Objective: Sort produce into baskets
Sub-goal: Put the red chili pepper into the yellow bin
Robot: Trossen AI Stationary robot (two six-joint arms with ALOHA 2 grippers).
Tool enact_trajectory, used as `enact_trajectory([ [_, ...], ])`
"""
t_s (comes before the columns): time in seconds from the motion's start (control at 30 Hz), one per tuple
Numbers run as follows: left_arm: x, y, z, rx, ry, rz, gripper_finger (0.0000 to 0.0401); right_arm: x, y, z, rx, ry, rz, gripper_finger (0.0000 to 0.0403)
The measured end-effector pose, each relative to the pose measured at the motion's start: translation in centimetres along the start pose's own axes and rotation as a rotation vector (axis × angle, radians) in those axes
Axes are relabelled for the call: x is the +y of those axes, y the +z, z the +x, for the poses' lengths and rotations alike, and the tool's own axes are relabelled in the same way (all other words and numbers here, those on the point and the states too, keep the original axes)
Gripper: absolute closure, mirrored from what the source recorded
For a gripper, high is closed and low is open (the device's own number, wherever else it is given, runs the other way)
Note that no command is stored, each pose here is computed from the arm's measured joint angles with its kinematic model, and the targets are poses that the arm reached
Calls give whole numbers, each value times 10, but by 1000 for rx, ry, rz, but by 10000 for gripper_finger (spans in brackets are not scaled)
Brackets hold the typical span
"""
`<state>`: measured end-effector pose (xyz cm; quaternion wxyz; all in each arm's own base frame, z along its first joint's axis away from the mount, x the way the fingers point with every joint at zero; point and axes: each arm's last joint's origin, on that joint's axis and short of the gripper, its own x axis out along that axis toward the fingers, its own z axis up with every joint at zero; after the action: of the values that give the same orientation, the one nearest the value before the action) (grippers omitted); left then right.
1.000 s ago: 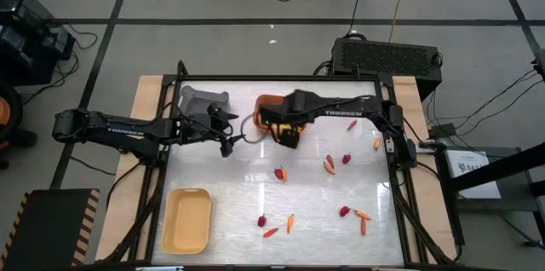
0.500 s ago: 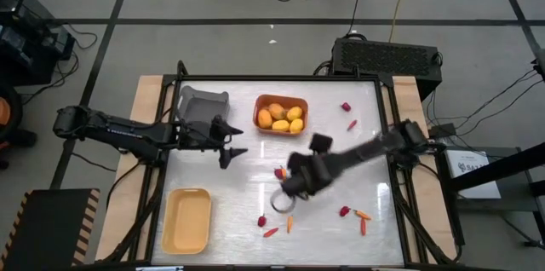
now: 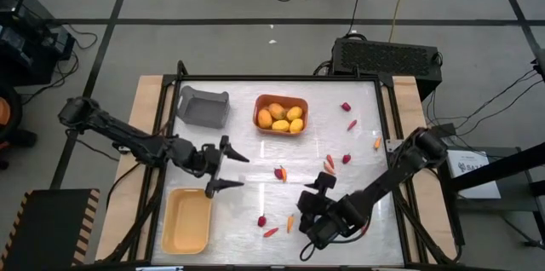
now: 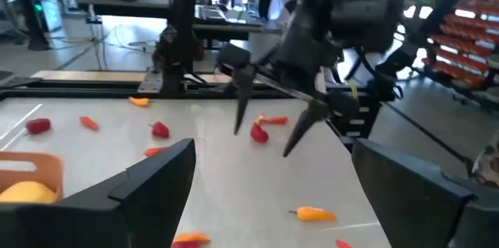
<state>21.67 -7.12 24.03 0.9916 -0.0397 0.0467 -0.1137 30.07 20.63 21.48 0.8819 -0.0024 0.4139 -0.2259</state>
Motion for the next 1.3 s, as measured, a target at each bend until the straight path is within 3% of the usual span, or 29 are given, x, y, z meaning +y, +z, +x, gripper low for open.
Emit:
enact_trajectory([
  [0.4, 0, -19, 15, 91, 12, 42, 49, 1, 40, 14, -188, 87, -90, 90],
  [0.73, 3, -37, 30, 146, 24, 40, 49, -10, 49, 26, -180, 46, -164, 90],
  [1.03, 1, -45, 48, 128, 1, 35, 49, -19, 55, 34, -169, 17, -141, 90],
  [1.2, 4, -56, 56, 173, 74, 28, 49, -28, 66, 43, -185, 1, -115, 90],
  [1.3, 9, -59, 56, 192, 123, 92, 49, -34, 71, 49, -187, -8, -81, 90],
])
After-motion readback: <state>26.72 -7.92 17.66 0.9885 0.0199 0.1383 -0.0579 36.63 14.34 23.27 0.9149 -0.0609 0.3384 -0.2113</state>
